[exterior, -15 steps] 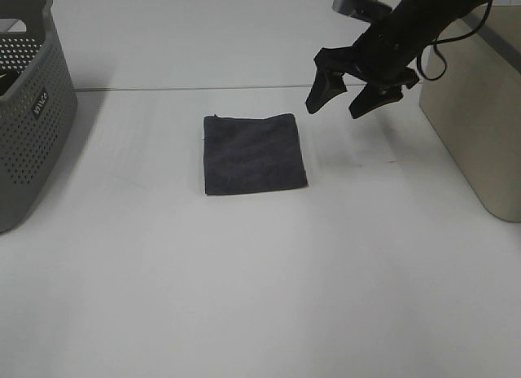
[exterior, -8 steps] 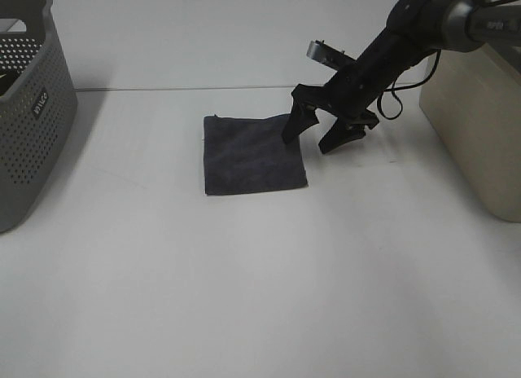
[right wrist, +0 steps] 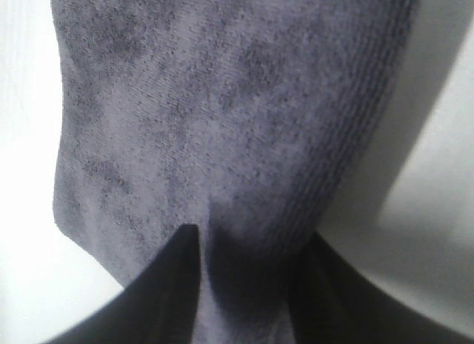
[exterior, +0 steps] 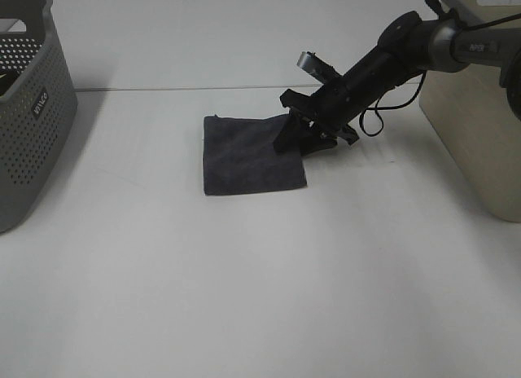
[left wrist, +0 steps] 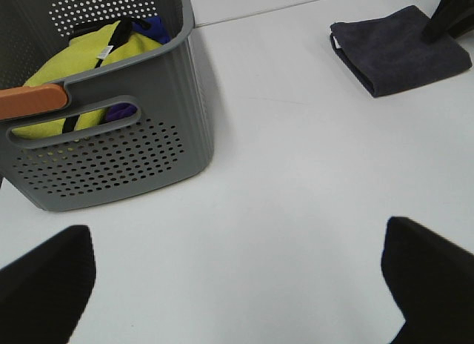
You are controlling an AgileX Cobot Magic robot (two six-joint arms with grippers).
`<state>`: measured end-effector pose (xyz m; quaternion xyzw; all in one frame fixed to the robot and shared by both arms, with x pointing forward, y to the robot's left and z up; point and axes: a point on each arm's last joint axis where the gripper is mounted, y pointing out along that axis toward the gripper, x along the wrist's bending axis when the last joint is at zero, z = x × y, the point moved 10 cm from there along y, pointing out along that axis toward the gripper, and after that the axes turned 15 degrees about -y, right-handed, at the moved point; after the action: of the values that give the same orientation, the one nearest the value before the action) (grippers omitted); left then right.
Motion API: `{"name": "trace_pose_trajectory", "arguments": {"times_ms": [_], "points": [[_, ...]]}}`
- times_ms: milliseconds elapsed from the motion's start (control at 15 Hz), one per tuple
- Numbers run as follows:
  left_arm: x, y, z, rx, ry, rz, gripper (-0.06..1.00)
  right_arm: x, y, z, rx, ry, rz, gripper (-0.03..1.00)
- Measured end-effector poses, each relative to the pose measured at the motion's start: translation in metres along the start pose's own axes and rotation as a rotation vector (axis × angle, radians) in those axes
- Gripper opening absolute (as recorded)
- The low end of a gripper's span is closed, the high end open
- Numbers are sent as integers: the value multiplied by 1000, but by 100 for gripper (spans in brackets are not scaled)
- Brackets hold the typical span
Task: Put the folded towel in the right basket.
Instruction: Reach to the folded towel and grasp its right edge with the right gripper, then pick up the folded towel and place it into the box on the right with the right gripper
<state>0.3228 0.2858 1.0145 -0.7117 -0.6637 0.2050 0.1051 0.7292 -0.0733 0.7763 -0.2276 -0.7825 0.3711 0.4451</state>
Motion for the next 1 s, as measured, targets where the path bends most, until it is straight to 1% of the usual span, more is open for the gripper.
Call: {"name": "trace_pose_trajectory", "arguments": {"times_ms": [133,200,400,533,600,667,800,867,1000], "points": [[0,0,0,0,0,0,99,1,2,1,3,-3,-1,11],[0,0,0,0,0,0,99,0,2,1,5,-4,1,5],[0,0,0,0,0,0,99,2,-2,-2,1,-20,14,4],[0,0,0,0,0,0,99,8,-18,-11,-21,-53,37,4],[0,0,0,0,0,0,99,15,-34,-19,-41,-87,62,4],[0,0,0,0,0,0,99,33,-76,-36,-84,-178,135,4],[0,0,0,0,0,0,99,51,-125,-47,-111,-272,232,4],[0,0,0,0,0,0,99,58,-151,-51,-129,-302,296,4],[0,0,0,0,0,0,99,68,-209,-56,-173,-338,452,4]]}}
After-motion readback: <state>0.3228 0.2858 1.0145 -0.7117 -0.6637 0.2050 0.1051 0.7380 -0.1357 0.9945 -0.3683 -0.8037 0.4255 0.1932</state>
